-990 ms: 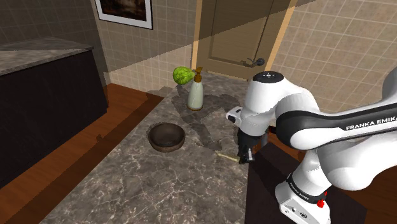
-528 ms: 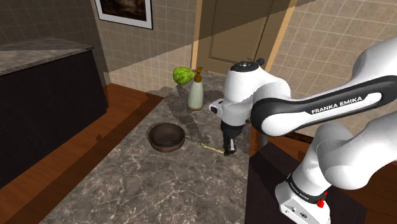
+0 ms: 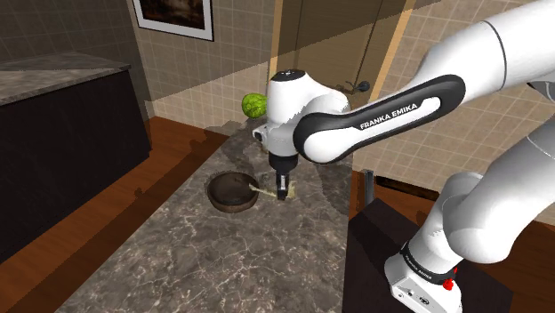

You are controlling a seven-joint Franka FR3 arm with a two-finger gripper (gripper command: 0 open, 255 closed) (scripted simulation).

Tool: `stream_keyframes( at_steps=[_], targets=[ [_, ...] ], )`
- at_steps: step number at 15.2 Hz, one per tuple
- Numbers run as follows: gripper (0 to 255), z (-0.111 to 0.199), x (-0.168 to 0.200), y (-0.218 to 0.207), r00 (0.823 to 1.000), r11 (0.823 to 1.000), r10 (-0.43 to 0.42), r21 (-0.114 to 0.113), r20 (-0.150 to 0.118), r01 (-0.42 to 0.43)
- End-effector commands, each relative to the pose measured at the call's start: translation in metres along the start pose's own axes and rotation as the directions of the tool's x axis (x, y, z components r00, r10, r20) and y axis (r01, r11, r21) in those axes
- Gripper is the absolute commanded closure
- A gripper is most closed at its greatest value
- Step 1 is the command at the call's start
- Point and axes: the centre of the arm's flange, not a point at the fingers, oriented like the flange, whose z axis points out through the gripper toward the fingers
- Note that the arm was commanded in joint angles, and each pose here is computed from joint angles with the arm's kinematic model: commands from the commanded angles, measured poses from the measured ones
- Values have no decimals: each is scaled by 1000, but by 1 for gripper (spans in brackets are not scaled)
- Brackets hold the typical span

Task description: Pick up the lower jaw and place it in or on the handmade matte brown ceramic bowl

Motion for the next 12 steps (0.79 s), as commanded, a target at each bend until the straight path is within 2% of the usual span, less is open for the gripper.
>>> stream_keyframes(
  at_steps=[1, 10, 12],
  targets=[
    [255, 0, 21, 11, 1000, 1000, 0, 0, 0, 0],
    [255, -11, 128, 62, 1000, 1000, 0, 0, 0, 0],
    [255, -7, 139, 67, 1000, 1000, 0, 0, 0, 0]
  ],
)
